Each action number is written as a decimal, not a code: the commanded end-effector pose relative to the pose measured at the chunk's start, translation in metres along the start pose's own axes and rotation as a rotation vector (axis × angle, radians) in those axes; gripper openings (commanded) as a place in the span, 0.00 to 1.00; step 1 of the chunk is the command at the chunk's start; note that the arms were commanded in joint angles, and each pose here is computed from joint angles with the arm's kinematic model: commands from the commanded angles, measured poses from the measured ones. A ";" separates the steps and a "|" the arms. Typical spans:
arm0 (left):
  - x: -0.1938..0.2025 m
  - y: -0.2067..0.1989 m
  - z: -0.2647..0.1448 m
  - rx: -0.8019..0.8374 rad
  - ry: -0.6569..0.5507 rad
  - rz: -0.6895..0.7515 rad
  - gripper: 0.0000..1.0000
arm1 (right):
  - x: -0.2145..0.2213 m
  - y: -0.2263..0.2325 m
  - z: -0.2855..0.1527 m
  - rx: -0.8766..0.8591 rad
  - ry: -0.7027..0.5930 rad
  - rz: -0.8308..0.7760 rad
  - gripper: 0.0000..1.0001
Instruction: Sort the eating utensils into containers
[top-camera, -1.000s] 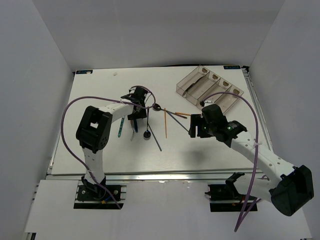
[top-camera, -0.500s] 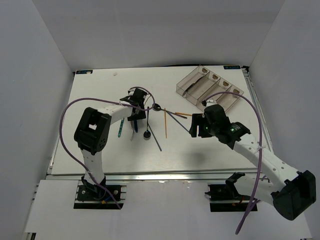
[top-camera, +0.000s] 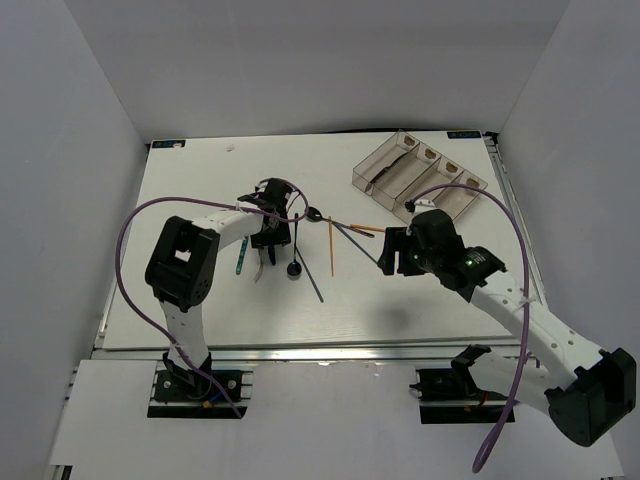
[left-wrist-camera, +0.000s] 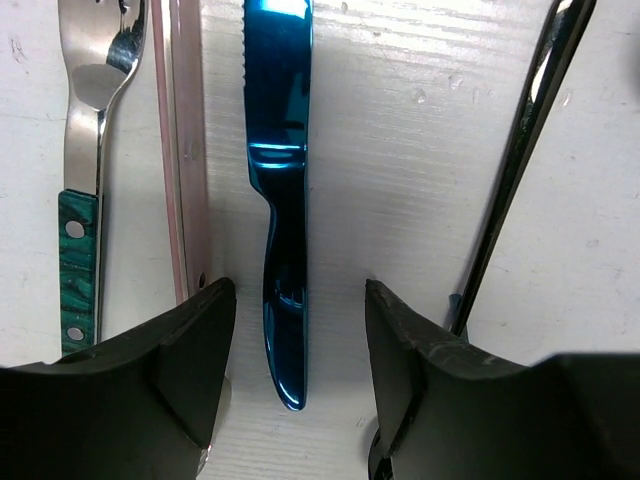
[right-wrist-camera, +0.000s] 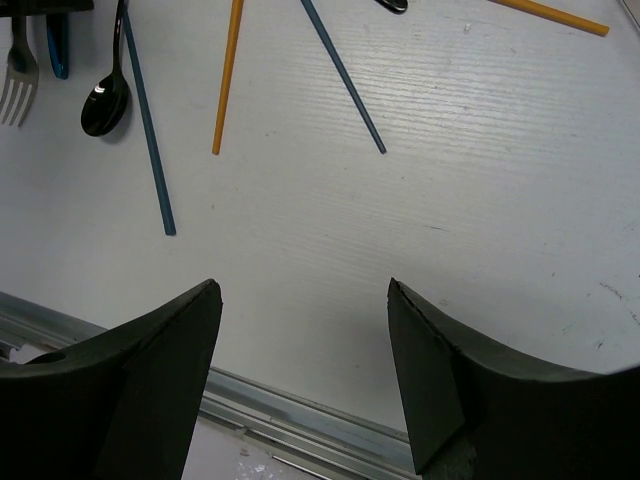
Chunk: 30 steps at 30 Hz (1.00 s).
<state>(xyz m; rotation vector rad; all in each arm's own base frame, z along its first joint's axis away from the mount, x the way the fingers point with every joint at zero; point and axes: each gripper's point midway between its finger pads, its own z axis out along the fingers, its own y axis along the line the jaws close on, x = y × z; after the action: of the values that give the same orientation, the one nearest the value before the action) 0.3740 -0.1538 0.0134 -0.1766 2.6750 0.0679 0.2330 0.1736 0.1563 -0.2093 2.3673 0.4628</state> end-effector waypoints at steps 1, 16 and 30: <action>0.048 0.024 0.008 -0.074 0.167 0.074 0.64 | -0.001 0.002 -0.003 -0.019 -0.018 -0.004 0.72; 0.078 0.023 0.020 -0.058 0.273 0.093 0.20 | -0.005 0.007 -0.011 -0.050 -0.038 -0.016 0.71; 0.090 0.023 0.019 -0.038 0.302 0.132 0.00 | -0.004 0.008 -0.014 -0.063 -0.043 -0.019 0.70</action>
<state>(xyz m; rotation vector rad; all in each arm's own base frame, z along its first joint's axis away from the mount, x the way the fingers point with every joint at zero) 0.3690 -0.1611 0.0097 -0.1047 2.7060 0.0184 0.2277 0.1761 0.1701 -0.2262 2.3236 0.5169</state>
